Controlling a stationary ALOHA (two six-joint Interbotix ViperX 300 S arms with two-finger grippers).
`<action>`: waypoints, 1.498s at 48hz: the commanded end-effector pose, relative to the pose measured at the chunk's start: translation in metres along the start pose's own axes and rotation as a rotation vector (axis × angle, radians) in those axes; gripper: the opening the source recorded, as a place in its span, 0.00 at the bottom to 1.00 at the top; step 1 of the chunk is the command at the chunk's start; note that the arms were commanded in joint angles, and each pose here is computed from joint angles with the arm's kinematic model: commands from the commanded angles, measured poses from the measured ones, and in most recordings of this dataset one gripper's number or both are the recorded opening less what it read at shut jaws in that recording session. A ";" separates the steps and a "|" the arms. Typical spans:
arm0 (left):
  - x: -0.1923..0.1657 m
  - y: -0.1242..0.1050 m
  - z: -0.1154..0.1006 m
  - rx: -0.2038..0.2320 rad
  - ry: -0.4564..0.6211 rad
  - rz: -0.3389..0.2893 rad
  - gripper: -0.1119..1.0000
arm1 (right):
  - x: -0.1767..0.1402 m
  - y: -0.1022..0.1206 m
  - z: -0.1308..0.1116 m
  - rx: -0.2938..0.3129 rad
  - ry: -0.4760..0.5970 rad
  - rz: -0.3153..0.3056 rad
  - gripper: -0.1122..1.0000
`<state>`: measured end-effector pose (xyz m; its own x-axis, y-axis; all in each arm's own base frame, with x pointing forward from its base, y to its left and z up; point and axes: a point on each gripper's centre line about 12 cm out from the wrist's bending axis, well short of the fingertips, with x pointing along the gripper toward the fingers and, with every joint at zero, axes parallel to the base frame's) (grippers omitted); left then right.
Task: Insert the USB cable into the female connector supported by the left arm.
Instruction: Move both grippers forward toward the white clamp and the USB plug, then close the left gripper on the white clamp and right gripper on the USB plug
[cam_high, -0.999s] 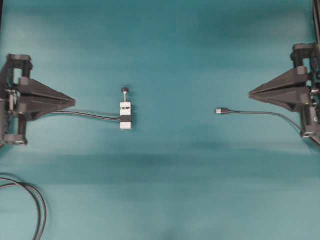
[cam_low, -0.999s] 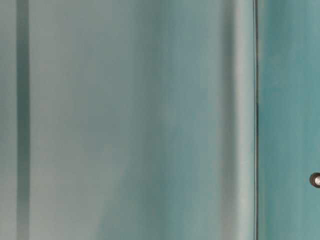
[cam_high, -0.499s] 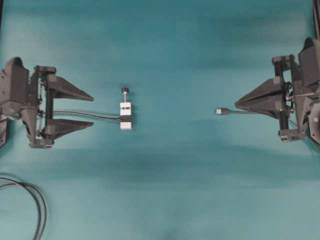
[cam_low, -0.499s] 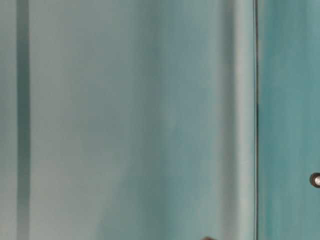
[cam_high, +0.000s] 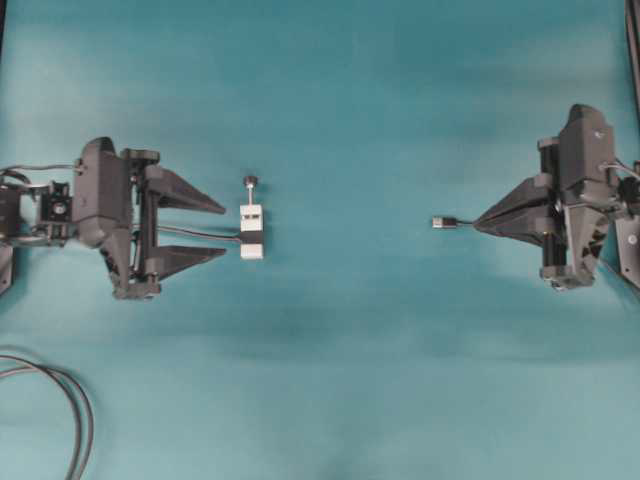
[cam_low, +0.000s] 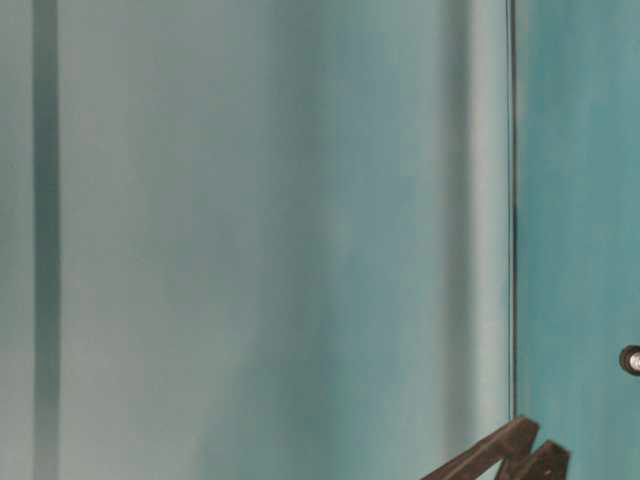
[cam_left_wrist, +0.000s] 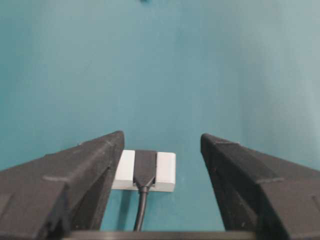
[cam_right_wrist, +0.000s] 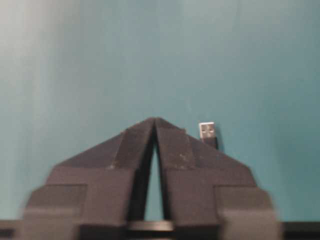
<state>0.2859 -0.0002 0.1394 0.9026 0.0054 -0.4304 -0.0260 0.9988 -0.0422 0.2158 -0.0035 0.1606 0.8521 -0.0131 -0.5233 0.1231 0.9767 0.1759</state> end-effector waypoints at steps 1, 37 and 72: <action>0.004 0.002 0.005 -0.006 -0.017 0.005 0.83 | 0.006 -0.003 0.000 0.008 -0.002 -0.010 0.24; -0.003 0.013 -0.027 0.030 0.237 0.038 0.83 | 0.035 -0.022 -0.030 0.023 0.038 -0.065 0.62; 0.028 0.004 -0.034 0.081 0.344 0.007 0.83 | 0.057 -0.026 -0.041 0.023 0.096 -0.075 0.62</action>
<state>0.2869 0.0035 0.0889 0.6816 0.0111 -0.7316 0.0049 0.9998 0.0197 0.2343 -0.0199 0.0876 0.7705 -0.0624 -0.6344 0.2011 0.9682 0.1490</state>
